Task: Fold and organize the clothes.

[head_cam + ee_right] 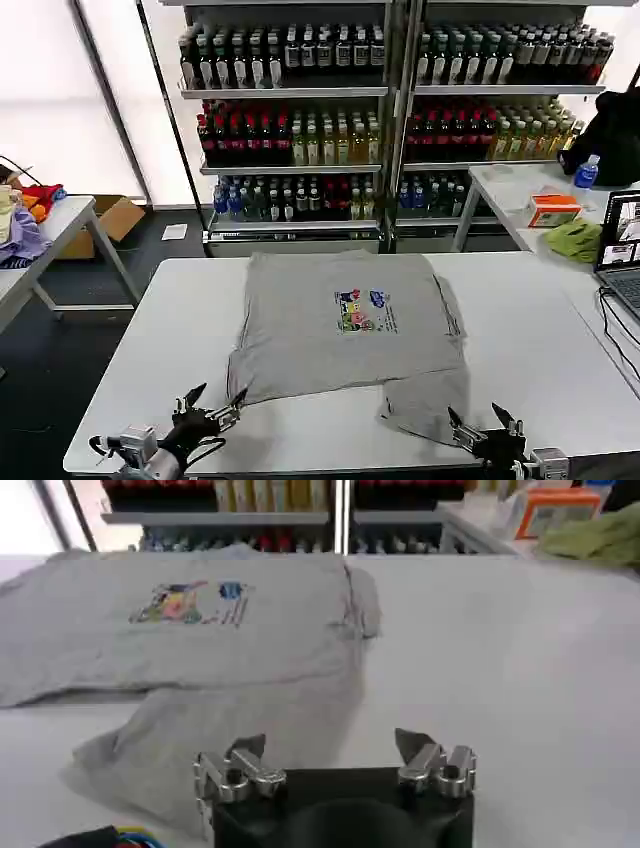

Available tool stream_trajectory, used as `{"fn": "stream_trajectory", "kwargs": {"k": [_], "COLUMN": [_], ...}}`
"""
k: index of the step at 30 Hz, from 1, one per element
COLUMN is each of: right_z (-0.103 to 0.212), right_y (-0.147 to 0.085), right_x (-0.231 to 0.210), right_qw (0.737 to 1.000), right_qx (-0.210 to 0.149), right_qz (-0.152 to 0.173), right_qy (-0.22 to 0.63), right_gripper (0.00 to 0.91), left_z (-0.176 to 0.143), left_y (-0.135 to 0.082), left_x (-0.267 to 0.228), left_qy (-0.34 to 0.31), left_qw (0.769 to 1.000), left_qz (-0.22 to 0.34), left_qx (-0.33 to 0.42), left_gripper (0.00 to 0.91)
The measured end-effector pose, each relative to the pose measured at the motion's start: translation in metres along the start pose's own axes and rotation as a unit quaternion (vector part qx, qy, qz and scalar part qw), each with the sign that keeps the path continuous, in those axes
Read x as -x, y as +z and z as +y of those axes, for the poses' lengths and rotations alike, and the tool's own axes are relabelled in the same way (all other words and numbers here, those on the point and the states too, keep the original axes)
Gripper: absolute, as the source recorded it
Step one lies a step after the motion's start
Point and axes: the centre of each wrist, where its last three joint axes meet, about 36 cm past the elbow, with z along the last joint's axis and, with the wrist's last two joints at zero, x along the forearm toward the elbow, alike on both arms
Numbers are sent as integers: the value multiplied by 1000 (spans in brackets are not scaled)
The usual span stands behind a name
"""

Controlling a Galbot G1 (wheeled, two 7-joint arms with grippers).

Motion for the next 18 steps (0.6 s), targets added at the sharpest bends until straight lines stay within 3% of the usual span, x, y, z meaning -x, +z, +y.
{"fn": "stream_trajectory", "kwargs": {"k": [1,2,3,5,18], "right_z": [1,3,4,7,22], "right_y": [1,1,2,5,16], "right_x": [0,0,0,1,3], "right_qw": [1000,1000,1000,1000,998], "right_qx": [0,1,2,4,32], "right_qz": [3,6,9,17,34], "right_qy": [1,1,2,0,-30], "right_gripper": [0,0,0,0,0], "left_z": [-1,-3,-4,-8,-22], "left_y": [1,3,4,7,20], "left_x": [3,6,8,14,25], "left_qy": [-3,-6,-9,-14,-24], "left_qw": [1000,1000,1000,1000,999], "left_qz": [4,9,13,20,34], "left_qx": [-1,-2,-2,-2,14], "left_gripper": [635,524,292,30,10]}}
